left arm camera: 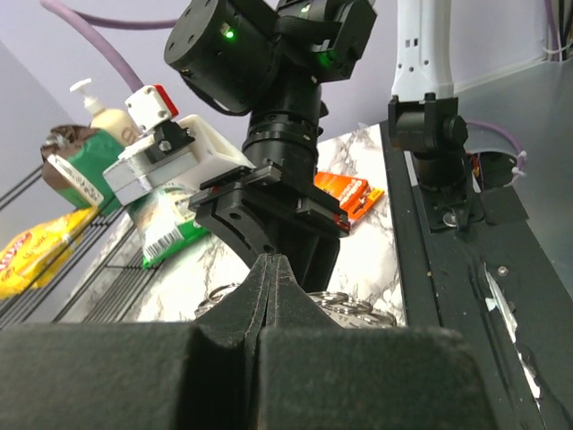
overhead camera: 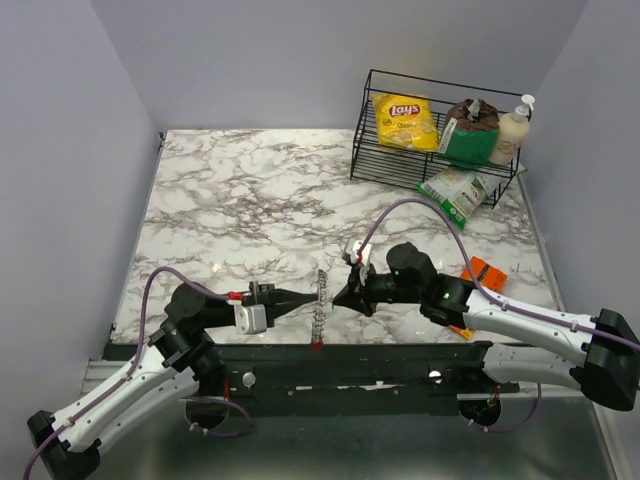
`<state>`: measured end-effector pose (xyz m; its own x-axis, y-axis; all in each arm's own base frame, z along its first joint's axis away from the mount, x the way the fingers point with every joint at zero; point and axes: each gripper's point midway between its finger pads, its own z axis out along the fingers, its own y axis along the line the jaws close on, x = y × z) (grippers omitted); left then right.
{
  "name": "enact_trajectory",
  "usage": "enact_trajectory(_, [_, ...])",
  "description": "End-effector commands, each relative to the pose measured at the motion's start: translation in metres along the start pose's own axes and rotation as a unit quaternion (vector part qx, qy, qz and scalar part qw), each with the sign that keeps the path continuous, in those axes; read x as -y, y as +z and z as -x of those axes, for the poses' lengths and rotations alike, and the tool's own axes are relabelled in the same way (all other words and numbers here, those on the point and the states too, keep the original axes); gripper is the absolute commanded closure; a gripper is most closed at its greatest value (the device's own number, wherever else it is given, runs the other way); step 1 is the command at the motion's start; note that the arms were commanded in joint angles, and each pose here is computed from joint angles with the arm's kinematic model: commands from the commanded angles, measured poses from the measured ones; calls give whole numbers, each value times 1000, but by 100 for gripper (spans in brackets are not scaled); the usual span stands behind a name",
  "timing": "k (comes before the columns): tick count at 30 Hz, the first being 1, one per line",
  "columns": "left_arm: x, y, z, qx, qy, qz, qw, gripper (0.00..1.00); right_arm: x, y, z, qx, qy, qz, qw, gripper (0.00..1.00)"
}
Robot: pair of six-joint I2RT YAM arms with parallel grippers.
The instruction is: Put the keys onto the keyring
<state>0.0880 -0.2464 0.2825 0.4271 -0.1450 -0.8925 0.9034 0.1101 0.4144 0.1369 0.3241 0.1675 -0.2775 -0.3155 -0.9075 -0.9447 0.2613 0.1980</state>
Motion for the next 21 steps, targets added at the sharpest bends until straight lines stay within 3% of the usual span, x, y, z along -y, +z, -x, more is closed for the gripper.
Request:
enact_trajectory(1, [-14,3,3,2,4,29,1000,100,19,2,-21,-17,11,-49,999,99])
enact_trajectory(21, [-41,-4,-42,-24,-39,143,989,100,67,14,-50,-38,53,-129,989,99])
